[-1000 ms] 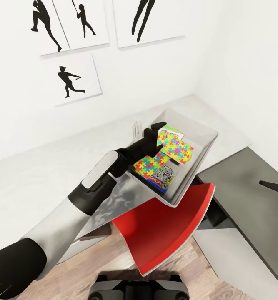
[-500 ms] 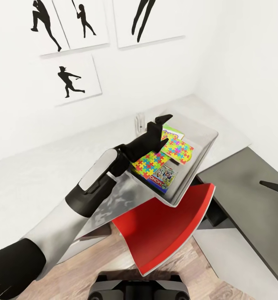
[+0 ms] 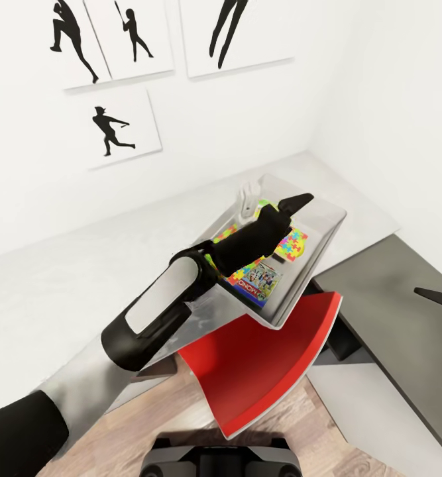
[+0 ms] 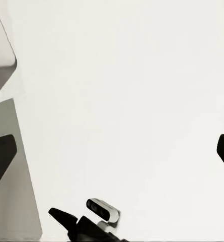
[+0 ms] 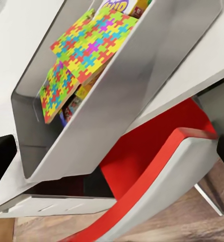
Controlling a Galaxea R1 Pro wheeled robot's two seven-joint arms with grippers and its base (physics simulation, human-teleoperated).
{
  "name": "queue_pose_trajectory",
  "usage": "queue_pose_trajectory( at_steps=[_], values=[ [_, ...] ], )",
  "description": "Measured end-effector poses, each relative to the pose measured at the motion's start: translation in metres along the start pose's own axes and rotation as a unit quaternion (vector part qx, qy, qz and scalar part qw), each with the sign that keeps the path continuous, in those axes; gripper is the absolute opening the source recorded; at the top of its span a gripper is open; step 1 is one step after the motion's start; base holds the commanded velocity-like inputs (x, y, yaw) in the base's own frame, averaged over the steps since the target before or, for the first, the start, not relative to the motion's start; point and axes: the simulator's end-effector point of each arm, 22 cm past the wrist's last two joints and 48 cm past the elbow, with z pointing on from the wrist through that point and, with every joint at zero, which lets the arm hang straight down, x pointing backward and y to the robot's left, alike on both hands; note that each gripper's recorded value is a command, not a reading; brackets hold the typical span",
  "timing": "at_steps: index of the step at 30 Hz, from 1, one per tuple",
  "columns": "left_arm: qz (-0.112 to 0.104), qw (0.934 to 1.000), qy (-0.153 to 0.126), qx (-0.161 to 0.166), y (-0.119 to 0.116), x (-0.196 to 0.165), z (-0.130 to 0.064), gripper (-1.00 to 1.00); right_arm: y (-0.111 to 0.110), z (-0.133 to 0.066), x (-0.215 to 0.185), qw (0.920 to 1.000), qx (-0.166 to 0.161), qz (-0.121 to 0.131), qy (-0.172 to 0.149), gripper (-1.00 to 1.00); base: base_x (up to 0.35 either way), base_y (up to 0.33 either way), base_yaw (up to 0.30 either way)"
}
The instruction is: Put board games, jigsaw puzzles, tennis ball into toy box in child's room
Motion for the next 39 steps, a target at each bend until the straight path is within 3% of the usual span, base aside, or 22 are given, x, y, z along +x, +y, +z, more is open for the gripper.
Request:
queue_pose_trajectory(
  at_steps=[9,15,20,39],
  values=[
    [-0.007,0.9997,0.023,-0.012,0.017,0.039,-0.016,1.0,0.007,-0.002,-0.002,0.9999,-0.01,-0.003,-0.002,1.0,0.0,0.0,0.0],
    [0.007,0.9982,0.058,-0.013,0.027,0.057,-0.03,1.0,0.011,-0.004,-0.004,0.9999,-0.011,-0.006,-0.004,1.0,0.0,0.0,0.0],
    [0.011,0.9974,0.071,0.002,0.022,0.064,-0.036,1.0,0.014,-0.006,-0.005,0.9999,-0.013,-0.008,-0.006,1.0,0.0,0.0,0.0],
    [0.014,0.9964,0.078,0.029,0.005,0.072,-0.045,1.0,0.024,-0.013,-0.013,0.9996,-0.017,-0.017,-0.016,1.0,0.0,0.0,0.0]
  ],
)
